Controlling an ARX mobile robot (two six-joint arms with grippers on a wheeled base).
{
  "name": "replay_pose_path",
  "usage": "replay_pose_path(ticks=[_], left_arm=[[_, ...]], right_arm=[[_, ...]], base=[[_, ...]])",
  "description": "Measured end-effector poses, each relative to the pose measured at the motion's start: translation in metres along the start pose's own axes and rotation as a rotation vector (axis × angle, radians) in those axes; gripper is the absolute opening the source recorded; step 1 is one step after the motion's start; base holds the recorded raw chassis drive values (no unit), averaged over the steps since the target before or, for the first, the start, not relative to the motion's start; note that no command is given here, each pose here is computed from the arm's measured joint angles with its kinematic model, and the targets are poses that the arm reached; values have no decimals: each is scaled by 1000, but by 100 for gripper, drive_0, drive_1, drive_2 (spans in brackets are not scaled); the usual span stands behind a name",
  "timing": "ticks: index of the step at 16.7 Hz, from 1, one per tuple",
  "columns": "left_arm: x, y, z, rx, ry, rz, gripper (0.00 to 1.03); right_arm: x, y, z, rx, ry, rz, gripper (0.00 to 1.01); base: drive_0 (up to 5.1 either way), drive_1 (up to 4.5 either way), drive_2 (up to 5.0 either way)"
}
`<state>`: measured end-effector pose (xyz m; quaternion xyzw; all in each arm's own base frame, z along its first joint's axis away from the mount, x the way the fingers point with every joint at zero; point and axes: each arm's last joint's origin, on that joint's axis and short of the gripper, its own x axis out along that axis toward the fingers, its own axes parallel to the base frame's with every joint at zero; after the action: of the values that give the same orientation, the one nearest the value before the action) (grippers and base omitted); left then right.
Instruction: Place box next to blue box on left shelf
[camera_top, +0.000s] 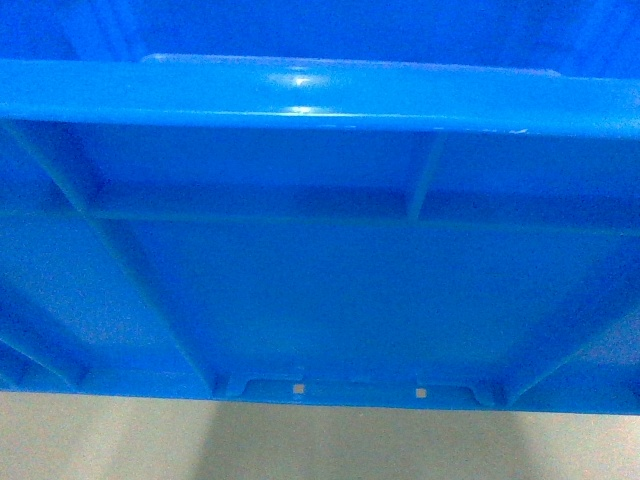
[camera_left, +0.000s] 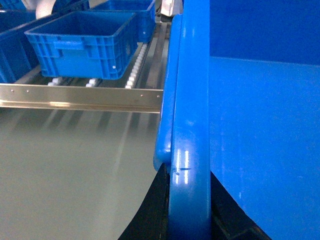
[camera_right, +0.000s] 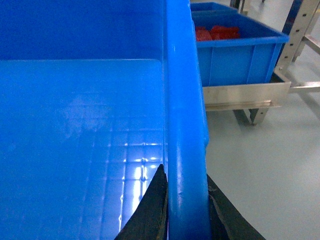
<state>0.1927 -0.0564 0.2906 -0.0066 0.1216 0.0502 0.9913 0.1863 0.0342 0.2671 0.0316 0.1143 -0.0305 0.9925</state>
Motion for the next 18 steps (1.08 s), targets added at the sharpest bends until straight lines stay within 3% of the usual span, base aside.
replay_pose_path(ticks=[13,18], left_arm=[[0,0,-1,-2,3,-2,9],[0,0,-1,-2,2,-2,9]], right_arm=[[0,0,-1,-1,3,0,10],[0,0,0,0,0,0,10]], base=[[0,9,-9],[0,408,-409]])
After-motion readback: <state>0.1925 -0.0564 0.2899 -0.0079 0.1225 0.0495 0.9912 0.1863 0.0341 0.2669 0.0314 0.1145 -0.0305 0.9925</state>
